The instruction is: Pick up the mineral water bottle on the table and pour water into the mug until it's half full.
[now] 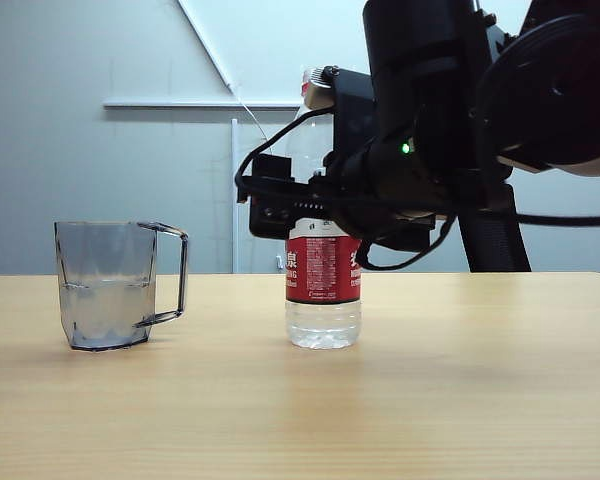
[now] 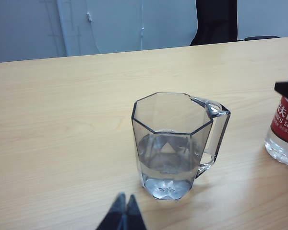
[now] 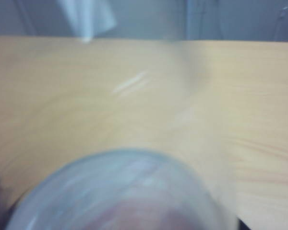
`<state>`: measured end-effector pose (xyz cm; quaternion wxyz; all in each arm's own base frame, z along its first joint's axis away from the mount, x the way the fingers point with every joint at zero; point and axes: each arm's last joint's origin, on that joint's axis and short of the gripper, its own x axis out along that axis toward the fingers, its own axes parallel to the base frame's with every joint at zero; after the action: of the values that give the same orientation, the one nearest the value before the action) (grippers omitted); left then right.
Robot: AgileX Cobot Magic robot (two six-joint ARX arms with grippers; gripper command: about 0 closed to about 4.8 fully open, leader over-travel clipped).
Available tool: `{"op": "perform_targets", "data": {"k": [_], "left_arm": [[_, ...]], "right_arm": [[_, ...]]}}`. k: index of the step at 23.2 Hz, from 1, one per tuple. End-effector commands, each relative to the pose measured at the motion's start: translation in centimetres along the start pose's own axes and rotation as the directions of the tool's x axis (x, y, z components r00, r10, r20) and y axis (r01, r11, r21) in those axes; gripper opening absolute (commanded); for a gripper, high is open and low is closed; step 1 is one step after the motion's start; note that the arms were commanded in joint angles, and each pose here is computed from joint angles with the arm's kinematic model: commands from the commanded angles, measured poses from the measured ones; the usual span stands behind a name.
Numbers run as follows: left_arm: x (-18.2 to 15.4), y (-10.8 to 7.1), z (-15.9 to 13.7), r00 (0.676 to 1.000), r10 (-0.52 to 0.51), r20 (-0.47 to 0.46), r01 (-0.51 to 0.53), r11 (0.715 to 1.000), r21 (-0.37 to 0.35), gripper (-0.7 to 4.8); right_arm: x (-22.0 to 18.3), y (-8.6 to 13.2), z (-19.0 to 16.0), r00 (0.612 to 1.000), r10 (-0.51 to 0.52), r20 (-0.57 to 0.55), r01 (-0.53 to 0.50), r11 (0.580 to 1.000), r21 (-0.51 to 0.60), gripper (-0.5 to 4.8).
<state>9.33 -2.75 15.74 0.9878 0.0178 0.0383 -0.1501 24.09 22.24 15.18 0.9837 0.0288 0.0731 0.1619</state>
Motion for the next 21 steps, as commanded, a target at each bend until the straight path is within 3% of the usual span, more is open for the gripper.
{"op": "perform_targets", "data": {"k": [1,4,12,16,17,18,19,20,21], "left_arm": [[0.0,0.0,0.2,1.0,-0.004,0.011,0.004,1.0,-0.003,-0.02],[0.0,0.0,0.2,1.0,-0.003,0.011,0.003,1.0,-0.003,-0.02],[0.0,0.0,0.2,1.0,-0.003,0.011,0.003,1.0,-0.003,-0.02],[0.0,0.3,0.2,1.0,0.023,0.01,-0.023,1.0,-0.006,-0.02],[0.0,0.5,0.2,0.999,0.044,0.01,-0.044,0.999,-0.008,-0.02],[-0.1,0.9,0.1,0.996,0.089,0.008,-0.089,0.996,-0.011,-0.02],[-0.1,1.1,0.1,0.994,0.109,0.008,-0.109,0.994,-0.012,-0.02],[-0.1,1.3,0.1,0.988,0.155,0.006,-0.155,0.988,-0.013,-0.02],[-0.1,1.3,0.1,0.987,0.161,0.006,-0.161,0.987,-0.013,-0.02]], "right_arm": [[-1.1,0.4,0.4,1.0,0.005,0.028,-0.005,1.0,0.013,4.79],[-2.4,0.4,0.3,0.999,-0.04,0.035,0.039,0.999,0.011,4.79],[-6.2,0.1,0.7,0.998,-0.037,0.058,0.036,0.999,0.02,4.79],[-9.7,1.0,2.0,0.993,0.057,0.099,-0.062,0.997,0.048,4.79],[-10.3,1.3,2.4,0.99,0.082,0.113,-0.089,0.995,0.055,4.49],[-11.4,1.7,3.1,0.984,0.104,0.142,-0.116,0.991,0.074,2.86],[-12.0,1.9,3.5,0.981,0.106,0.161,-0.122,0.989,0.088,1.63],[-13.2,2.2,4.4,0.975,0.102,0.197,-0.127,0.985,0.119,-0.14],[-13.7,2.4,4.8,0.972,0.103,0.209,-0.132,0.983,0.131,-0.03]]}}
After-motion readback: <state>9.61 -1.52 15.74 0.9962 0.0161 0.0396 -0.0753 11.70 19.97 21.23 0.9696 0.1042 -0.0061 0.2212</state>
